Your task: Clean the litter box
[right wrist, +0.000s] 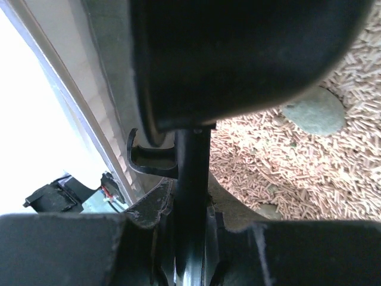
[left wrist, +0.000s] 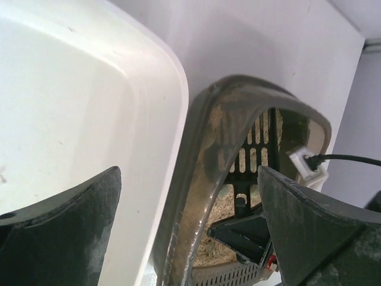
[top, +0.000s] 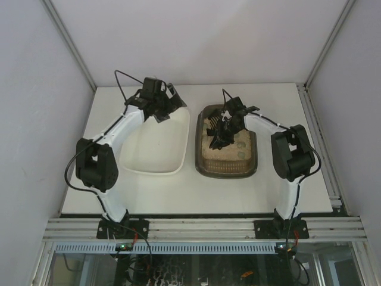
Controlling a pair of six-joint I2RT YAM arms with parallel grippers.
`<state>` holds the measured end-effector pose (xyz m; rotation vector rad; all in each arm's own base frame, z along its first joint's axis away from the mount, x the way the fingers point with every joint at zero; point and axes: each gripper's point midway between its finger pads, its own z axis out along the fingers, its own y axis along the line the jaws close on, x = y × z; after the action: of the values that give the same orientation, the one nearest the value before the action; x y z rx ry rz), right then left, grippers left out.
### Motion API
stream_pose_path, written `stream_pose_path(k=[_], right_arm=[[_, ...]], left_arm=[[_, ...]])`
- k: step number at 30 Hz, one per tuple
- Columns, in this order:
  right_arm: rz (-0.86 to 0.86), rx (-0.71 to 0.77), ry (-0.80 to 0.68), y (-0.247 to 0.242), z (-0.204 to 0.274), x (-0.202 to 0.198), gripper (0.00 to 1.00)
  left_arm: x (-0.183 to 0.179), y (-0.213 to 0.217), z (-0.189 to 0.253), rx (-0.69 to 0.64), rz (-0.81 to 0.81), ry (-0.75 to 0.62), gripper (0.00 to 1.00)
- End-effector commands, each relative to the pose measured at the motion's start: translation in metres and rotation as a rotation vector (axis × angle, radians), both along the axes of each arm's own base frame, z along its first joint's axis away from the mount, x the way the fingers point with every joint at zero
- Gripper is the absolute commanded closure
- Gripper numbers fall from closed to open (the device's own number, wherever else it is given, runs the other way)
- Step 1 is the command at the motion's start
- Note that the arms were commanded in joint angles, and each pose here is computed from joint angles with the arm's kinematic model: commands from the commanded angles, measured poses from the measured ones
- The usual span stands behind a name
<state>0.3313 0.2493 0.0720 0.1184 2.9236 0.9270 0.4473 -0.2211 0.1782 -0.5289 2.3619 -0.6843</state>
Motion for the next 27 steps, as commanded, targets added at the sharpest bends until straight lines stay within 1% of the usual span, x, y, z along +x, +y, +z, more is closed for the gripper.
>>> stream_pose_path(k=[1,5,10,12,15,19,27], right_arm=[[0.058,0.139,-0.012,0.025,0.016,0.005,1.00],[0.099,0.165,0.021,0.032,0.013,-0.002,1.00],[0.154,0.047,0.049,0.019,0.006,-0.012,1.00],[0.161,0.041,0.052,0.017,0.008,-0.016,1.00],[0.164,0.119,0.062,0.021,0.016,-0.018,1.00],[0.151,0.234,0.110,0.026,0.022,-0.019,1.00],[0.095,0.422,0.096,0.024,0.035,-0.020,1.00]], left_arm=[[0.003,0.027,0.048,-0.005,0.021,-0.119,0.00],[0.001,0.042,0.045,0.009,0.034,-0.119,0.00],[-0.007,0.044,0.034,0.011,0.013,-0.087,0.00],[-0.011,0.040,0.029,-0.007,-0.001,-0.068,0.00],[-0.015,0.033,0.022,-0.039,-0.017,-0.032,0.00],[-0.016,0.032,0.018,-0.037,-0.019,-0.023,0.00],[-0.018,0.048,0.016,0.066,-0.014,-0.055,0.00]])
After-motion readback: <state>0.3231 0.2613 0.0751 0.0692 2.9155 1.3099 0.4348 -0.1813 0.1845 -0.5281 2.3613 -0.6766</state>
